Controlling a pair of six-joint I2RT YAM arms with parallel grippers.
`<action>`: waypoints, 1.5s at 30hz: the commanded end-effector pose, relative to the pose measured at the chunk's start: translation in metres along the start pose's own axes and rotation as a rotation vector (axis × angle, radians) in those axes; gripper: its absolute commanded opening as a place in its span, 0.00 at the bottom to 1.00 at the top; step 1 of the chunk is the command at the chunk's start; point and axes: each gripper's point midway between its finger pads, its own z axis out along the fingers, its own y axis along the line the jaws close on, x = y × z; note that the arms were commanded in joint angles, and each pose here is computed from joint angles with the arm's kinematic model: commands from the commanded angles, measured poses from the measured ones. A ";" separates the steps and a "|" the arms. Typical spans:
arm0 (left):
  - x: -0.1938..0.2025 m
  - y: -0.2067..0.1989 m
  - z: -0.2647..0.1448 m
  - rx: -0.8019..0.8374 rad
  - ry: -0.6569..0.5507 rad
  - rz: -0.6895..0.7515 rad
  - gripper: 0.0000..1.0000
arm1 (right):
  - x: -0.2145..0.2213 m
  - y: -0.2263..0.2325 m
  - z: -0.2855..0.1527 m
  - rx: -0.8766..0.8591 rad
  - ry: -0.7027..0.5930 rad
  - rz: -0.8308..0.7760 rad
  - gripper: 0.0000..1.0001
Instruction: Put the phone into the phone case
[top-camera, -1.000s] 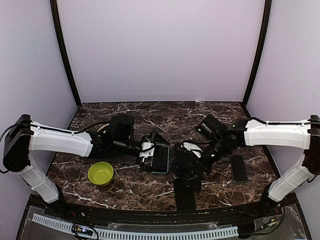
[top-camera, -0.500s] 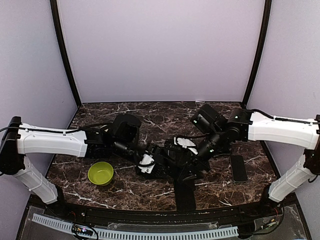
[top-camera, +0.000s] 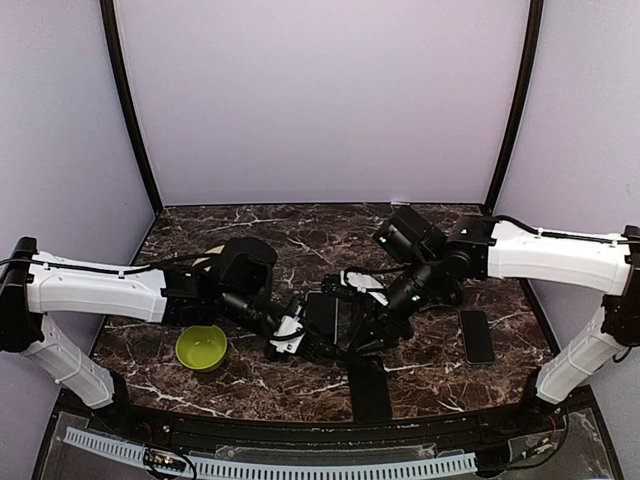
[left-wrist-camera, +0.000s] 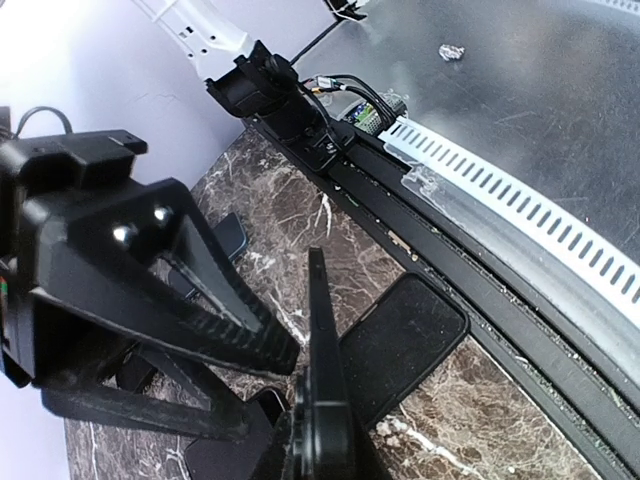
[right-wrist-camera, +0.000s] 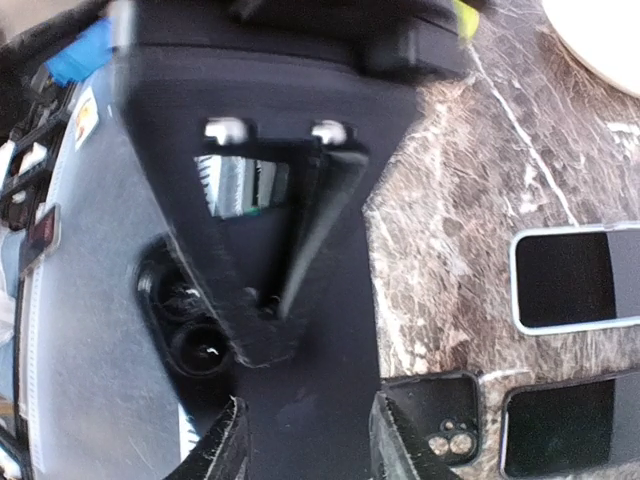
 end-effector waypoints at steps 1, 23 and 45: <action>-0.023 0.022 -0.017 -0.092 -0.030 -0.088 0.00 | -0.007 -0.008 -0.015 0.112 -0.023 -0.022 0.45; -0.035 0.049 -0.030 -0.122 0.003 -0.584 0.00 | -0.022 -0.004 -0.009 0.200 -0.261 -0.014 0.20; 0.067 -0.039 0.018 -0.299 0.339 -0.783 0.49 | 0.068 -0.050 0.001 0.133 -0.469 1.173 0.00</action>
